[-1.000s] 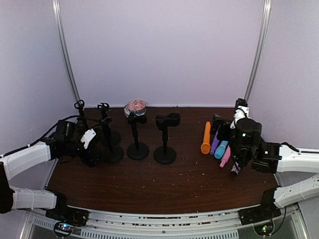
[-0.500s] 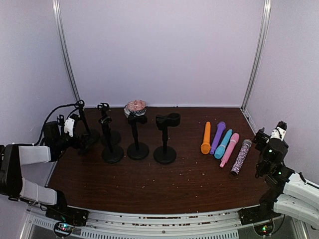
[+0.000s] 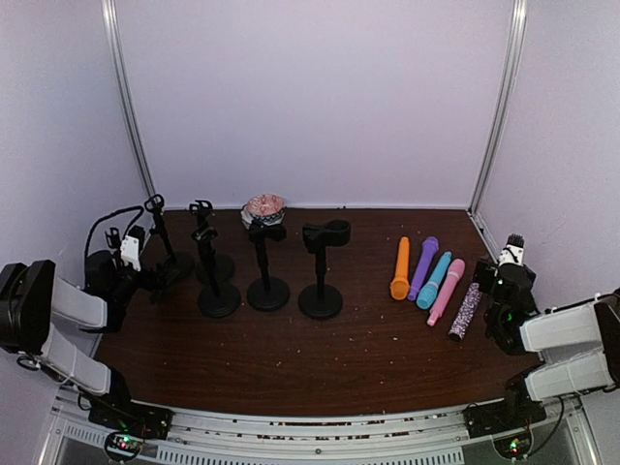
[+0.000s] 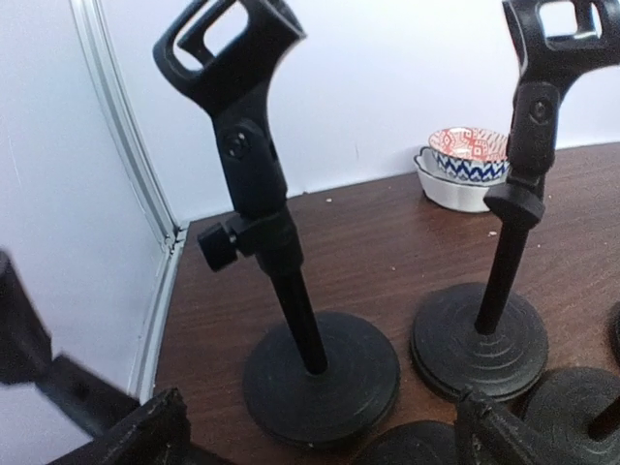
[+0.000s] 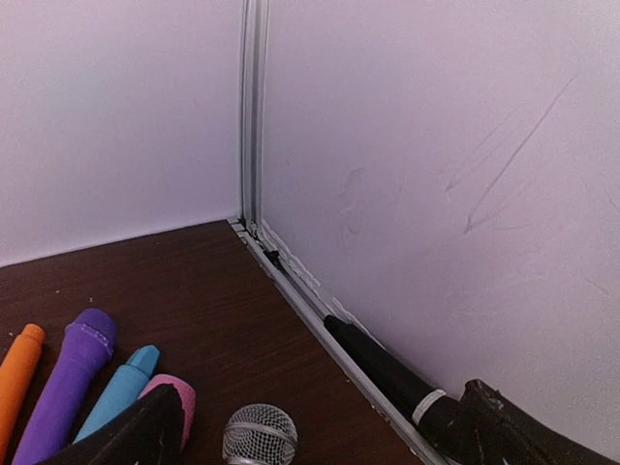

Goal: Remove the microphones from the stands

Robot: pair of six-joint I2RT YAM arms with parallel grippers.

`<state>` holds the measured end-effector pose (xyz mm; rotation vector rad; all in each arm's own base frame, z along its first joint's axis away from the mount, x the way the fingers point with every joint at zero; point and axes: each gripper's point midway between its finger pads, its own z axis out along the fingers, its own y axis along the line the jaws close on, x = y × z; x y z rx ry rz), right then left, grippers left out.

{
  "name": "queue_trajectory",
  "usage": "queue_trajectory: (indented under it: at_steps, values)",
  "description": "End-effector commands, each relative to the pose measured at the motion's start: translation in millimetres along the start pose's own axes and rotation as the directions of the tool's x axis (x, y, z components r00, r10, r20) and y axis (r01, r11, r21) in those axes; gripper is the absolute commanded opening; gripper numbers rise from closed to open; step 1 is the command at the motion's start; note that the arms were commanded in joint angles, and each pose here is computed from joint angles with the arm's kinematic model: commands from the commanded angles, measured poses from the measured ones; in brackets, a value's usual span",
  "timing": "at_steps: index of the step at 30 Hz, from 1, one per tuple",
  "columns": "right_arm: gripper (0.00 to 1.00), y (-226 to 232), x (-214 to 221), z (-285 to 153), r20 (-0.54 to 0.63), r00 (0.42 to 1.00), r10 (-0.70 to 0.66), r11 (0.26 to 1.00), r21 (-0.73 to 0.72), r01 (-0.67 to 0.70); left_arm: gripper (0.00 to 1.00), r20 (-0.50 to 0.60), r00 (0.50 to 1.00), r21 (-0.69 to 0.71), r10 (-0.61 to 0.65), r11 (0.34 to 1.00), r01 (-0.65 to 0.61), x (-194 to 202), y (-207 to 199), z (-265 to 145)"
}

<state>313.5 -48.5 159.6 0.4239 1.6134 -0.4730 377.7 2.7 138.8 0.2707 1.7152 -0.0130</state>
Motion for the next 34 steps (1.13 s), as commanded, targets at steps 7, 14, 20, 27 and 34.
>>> queue_trajectory:
  at_steps: [7, 14, 20, 27, 34]
  values:
    - [1.00, 32, -18, 26, 0.064, 0.993, 0.094, 0.977, -0.196, -0.080, 0.98, 0.098, 0.995, -0.033, 0.014, 0.999, -0.011, -19, 7, -3]
    - [1.00, 32, -22, 30, 0.072, 0.992, 0.104, 0.973, -0.215, -0.086, 0.98, 0.102, 0.995, -0.032, 0.013, 0.999, -0.010, -20, 6, -3]
    - [1.00, 32, -21, 30, 0.072, 0.992, 0.104, 0.973, -0.215, -0.086, 0.98, 0.102, 0.995, -0.031, 0.012, 0.999, -0.009, -20, 6, -3]
    - [1.00, 32, -22, 30, 0.072, 0.992, 0.103, 0.973, -0.215, -0.086, 0.98, 0.102, 0.995, -0.032, 0.013, 0.999, -0.010, -20, 7, -3]
    - [1.00, 32, -21, 30, 0.072, 0.992, 0.103, 0.973, -0.215, -0.086, 0.98, 0.102, 0.994, -0.051, 0.030, 0.998, -0.025, -28, 8, 3]
